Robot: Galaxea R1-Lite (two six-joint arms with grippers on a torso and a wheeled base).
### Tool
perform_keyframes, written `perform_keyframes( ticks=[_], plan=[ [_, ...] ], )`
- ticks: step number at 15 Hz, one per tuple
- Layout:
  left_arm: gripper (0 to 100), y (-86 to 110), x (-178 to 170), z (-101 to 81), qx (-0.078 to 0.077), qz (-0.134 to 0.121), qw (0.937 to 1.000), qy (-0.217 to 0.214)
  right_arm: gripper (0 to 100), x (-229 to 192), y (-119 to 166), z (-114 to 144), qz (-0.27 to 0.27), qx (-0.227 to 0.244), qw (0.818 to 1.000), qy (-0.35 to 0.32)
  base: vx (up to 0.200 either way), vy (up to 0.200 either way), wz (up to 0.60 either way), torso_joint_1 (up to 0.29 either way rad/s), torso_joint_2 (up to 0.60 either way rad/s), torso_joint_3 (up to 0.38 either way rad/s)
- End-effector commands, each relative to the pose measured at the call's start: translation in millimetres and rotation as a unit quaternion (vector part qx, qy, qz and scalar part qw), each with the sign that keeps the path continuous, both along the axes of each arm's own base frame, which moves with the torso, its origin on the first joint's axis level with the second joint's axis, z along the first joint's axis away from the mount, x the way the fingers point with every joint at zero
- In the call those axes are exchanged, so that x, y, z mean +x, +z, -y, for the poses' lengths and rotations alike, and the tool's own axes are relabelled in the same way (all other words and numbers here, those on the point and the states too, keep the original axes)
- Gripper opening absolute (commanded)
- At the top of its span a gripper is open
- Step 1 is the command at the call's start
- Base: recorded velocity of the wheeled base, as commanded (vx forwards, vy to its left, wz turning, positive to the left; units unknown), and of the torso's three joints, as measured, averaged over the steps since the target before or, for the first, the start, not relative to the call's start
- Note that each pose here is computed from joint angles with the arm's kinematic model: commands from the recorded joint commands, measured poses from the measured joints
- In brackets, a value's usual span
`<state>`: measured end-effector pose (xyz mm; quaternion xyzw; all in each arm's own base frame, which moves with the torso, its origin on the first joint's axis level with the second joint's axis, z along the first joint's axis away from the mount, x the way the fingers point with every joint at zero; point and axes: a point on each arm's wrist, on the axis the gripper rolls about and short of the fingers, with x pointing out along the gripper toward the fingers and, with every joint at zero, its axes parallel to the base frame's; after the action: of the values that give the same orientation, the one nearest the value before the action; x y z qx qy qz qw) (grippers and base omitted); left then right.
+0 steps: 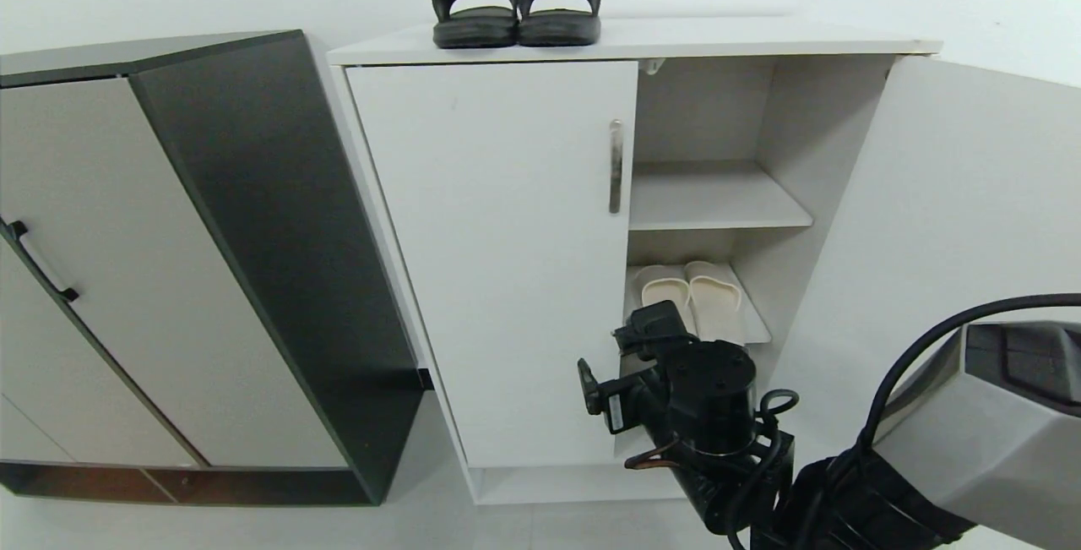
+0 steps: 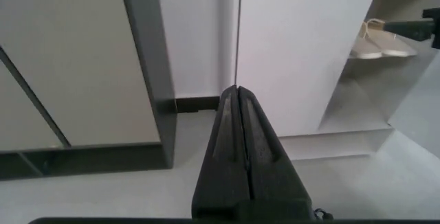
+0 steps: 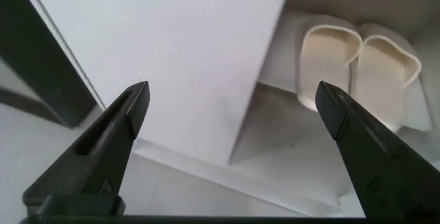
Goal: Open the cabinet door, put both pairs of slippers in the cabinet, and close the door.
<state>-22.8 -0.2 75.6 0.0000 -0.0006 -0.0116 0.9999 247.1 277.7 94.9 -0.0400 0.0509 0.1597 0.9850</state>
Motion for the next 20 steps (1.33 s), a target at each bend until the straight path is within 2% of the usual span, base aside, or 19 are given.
perform_keyframes(
  ticks=[1, 7, 20],
  plan=[
    [0, 0.1, 0, 0.0, 0.000, -0.001, 1.0000, 0.000, 100, -2, 3, 0, 0.002, 0.003, 1.000, 0.002, 0.000, 0.200, 0.00, 0.007, 0.01, -0.002],
    [0, 0.1, 0, 0.0, -0.001, -0.001, 1.0000, 0.001, 100, -1, 2, -1, 0.008, 0.008, 1.000, 0.003, 0.000, 0.200, 0.00, 0.000, 0.00, -0.001],
    [0, 0.1, 0, 0.0, -0.002, -0.001, 1.0000, 0.002, 100, 9, -13, -2, 0.014, 0.014, 1.000, -0.005, 0.000, 0.000, 0.00, 0.000, 0.00, 0.000]
  ],
)
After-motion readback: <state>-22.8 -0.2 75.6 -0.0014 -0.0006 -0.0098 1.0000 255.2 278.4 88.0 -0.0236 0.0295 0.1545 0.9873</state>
